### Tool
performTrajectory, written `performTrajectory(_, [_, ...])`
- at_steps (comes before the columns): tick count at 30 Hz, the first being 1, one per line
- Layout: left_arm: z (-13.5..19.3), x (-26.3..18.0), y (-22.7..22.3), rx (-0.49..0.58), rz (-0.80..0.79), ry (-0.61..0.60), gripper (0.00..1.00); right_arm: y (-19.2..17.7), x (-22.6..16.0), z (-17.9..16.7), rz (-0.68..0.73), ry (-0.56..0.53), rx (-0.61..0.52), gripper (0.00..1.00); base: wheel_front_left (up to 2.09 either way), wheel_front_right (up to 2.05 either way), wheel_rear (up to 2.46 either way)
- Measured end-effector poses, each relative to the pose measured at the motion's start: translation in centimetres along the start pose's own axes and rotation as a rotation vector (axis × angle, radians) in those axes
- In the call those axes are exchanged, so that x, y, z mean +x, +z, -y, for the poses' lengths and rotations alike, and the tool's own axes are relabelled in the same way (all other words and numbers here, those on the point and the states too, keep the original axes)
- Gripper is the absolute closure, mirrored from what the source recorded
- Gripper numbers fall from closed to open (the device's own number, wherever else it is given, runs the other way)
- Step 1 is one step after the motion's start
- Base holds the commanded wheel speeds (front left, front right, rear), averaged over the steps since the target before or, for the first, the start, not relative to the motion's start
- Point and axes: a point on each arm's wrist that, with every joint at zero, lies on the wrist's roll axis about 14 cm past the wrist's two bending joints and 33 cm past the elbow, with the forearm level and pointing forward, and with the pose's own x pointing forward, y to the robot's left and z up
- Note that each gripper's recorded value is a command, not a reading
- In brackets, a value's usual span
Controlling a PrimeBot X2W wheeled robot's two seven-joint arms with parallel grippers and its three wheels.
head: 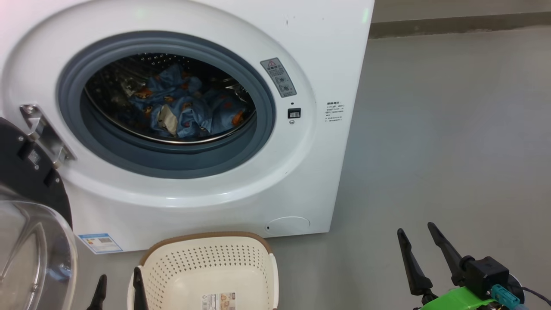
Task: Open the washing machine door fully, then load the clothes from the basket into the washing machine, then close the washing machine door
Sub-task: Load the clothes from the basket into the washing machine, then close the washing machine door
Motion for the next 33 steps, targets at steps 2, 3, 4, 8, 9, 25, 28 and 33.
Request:
performTrajectory(2, [-0.2,-0.3,0.1,-0.004,0.004,0.006,0.00,0.1,0.0,-0.4,0.002,0.011,0.001,0.00,0.00,0.00,0.00])
performTrajectory(3, [-0.3,-0.5,0.0,-0.004,0.002,0.012,0.00,0.1,0.0,-0.5,0.004,0.014,0.000,0.00,0.00,0.00,0.00])
performTrajectory(4, [-0.5,-0.8,-0.2,-0.003,-0.003,0.020,0.00,0.2,0.0,-0.5,0.006,0.016,0.000,0.00,0.00,0.00,0.00])
performTrajectory(8, [-0.8,-1.3,-0.2,-0.004,-0.003,0.029,0.00,0.4,0.0,-0.7,0.012,0.021,-0.002,0.00,0.00,0.00,0.00])
performTrajectory(9, [-0.9,-1.3,-0.1,-0.004,0.001,0.029,0.00,0.4,0.0,-0.7,0.013,0.023,-0.002,0.00,0.00,0.00,0.00])
performTrajectory(25, [-1.5,-1.6,-0.1,-0.004,0.002,0.053,0.00,0.4,0.0,-0.6,0.011,0.022,-0.003,0.00,-0.12,0.12,0.00])
performTrajectory(28, [-1.5,-1.6,-0.2,-0.002,-0.002,0.057,0.00,0.3,0.1,-0.6,0.008,0.021,-0.003,0.00,-1.91,1.91,0.00])
performTrajectory(33, [-1.5,-1.6,-0.1,-0.007,0.002,0.057,0.00,0.3,0.1,-0.6,0.007,0.021,-0.002,0.00,-1.83,1.83,0.00])
